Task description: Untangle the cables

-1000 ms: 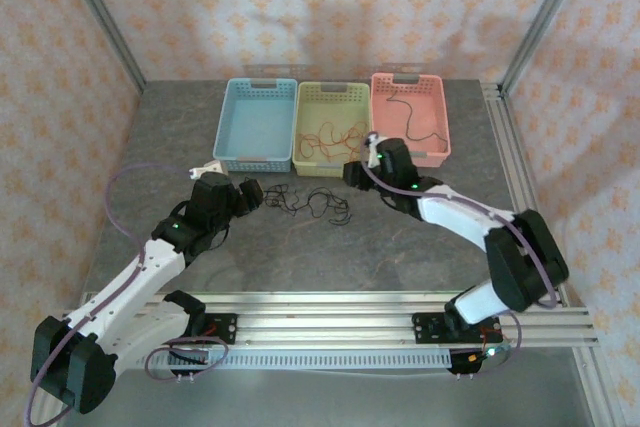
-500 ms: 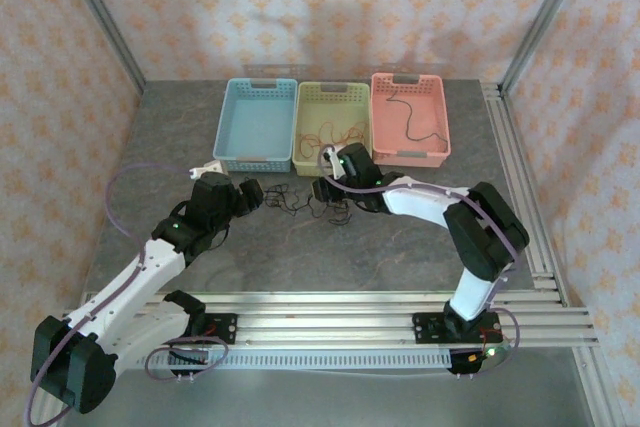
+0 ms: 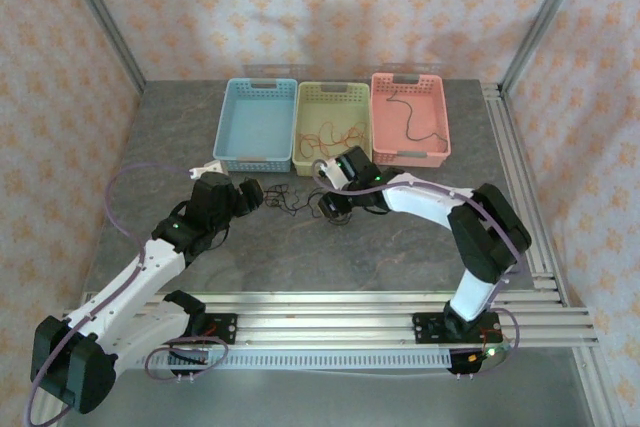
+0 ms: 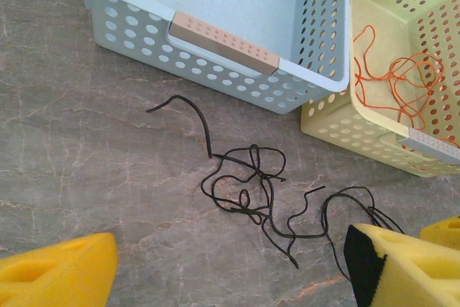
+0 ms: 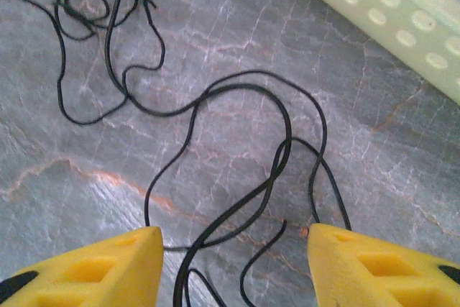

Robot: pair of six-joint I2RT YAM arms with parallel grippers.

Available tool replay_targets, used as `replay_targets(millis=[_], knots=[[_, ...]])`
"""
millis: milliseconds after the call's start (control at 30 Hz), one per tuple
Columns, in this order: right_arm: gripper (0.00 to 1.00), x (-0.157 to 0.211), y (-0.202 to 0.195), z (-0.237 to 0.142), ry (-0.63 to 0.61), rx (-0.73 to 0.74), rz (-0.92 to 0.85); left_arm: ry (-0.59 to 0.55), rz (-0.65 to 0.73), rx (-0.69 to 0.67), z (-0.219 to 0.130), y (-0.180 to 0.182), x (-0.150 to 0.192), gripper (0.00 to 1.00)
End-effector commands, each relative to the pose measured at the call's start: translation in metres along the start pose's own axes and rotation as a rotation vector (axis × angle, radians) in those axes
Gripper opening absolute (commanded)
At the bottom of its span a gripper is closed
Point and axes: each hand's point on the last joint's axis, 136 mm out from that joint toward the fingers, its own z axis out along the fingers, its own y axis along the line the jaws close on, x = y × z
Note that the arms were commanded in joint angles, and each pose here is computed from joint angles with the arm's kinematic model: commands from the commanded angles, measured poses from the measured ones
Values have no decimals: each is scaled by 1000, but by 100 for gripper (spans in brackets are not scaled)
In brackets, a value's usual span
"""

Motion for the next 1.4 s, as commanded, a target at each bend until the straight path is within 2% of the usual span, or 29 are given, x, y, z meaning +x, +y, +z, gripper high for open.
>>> replay_targets(millis=[0, 67, 200, 300, 333, 533, 700, 833, 1033, 1367], knots=[[52, 6, -2, -8, 29, 32, -55, -23, 2, 1, 1, 1, -3, 83], [43, 6, -2, -7, 31, 34, -54, -23, 2, 2, 1, 0, -4, 83], [17, 0, -6, -11, -6, 69, -54, -24, 1, 1, 1, 1, -4, 84], [1, -15, 1, -25, -100, 50, -51, -25, 0, 2, 0, 1, -4, 83], [0, -18, 2, -32, -133, 47, -45, -24, -1, 3, 0, 1, -3, 83], [0, -30, 15, -59, -291, -11, 13, -10, 3, 6, 2, -1, -2, 83], [0, -23, 10, -84, -427, 37, 29, 141, 7, 33, 6, -13, 17, 83], [0, -36, 18, -98, -560, -12, 26, 226, -22, 104, 10, -35, 30, 83], [0, -36, 21, -99, -603, -44, 55, 301, -50, 203, 9, -76, 61, 83], [0, -38, 19, -117, -691, -25, 66, 360, -270, 255, 24, -94, 87, 83]])
